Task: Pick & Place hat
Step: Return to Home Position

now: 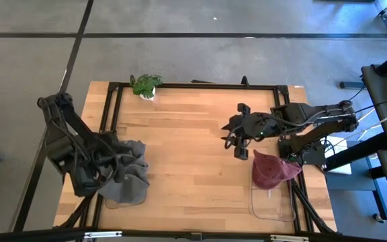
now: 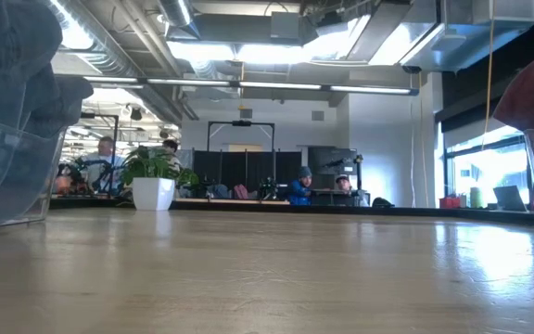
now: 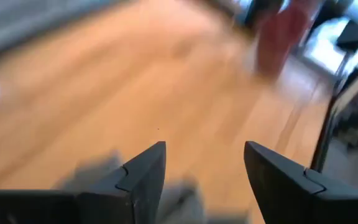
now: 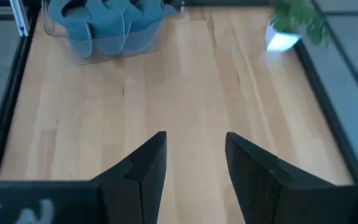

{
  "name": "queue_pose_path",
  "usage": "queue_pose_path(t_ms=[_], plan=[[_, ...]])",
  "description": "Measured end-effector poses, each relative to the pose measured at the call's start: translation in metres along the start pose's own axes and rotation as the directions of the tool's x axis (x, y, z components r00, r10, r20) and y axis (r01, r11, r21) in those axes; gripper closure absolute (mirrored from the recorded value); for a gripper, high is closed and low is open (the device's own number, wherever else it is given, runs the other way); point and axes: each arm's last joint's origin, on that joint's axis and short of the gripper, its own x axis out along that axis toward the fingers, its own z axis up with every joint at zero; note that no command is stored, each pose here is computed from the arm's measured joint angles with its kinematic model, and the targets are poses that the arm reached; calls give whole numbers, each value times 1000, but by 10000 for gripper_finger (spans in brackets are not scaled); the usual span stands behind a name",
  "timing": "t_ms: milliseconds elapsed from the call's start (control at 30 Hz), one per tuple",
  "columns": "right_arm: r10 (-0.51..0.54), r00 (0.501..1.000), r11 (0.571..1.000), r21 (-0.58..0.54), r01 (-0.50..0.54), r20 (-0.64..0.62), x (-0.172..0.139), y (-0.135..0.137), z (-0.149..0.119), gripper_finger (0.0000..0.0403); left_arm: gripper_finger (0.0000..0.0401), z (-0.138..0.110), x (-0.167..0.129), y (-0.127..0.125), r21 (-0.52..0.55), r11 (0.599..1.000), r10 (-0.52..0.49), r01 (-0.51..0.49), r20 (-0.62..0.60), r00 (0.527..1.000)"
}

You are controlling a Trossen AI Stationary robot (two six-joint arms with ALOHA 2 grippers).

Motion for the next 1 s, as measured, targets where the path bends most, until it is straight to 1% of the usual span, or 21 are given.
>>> queue_pose_path(t_ms=[67, 100, 200, 300, 367, 400, 433, 500, 567, 600, 700, 833, 900, 1000], plan=[[1, 1000, 1000, 18, -1, -12, 0, -1, -12, 237, 191, 7, -1, -1, -1, 999, -32, 32, 115, 993], [6, 1000, 999, 32, -6, -7, -1, -2, -18, 237, 190, 11, -1, -2, -14, 999, -46, 48, 130, 990], [33, 997, 996, 85, -39, 63, -6, -5, -40, 237, 188, 22, 2, -5, -30, 993, -105, 111, 156, 982], [66, 983, 984, 153, -92, 171, -15, -10, -65, 237, 187, 29, 10, -13, -4, 978, -206, 210, 152, 967], [88, 962, 974, 179, -137, 259, -23, -13, -81, 237, 188, 37, 20, -21, 41, 956, -292, 289, 151, 944], [98, 947, 970, 185, -160, 307, -27, -16, -87, 237, 189, 40, 26, -22, 83, 942, -335, 326, 138, 932], [104, 931, 965, 191, -179, 349, -31, -18, -94, 237, 190, 45, 32, -23, 119, 923, -380, 366, 129, 916], [109, 907, 958, 199, -205, 407, -38, -23, -108, 237, 190, 56, 43, -22, 195, 869, -484, 454, 148, 863], [112, 890, 953, 205, -222, 443, -41, -28, -120, 237, 190, 65, 53, -13, 254, 821, -560, 512, 178, 809], [112, 882, 951, 206, -228, 458, -43, -29, -126, 237, 190, 67, 58, -7, 274, 809, -575, 520, 188, 796], [111, 865, 946, 214, -243, 489, -48, -35, -141, 237, 188, 64, 69, 19, 291, 804, -587, 518, 253, 769], [107, 842, 941, 219, -257, 529, -47, -39, -159, 237, 187, 50, 66, 52, 284, 783, -622, 554, 333, 709], [106, 830, 944, 206, -256, 548, -46, -40, -166, 237, 187, 41, 69, 66, 287, 790, -613, 542, 369, 698], [89, 811, 952, 190, -240, 579, -43, -42, -174, 237, 187, 27, 75, 85, 282, 793, -610, 541, 374, 699]])
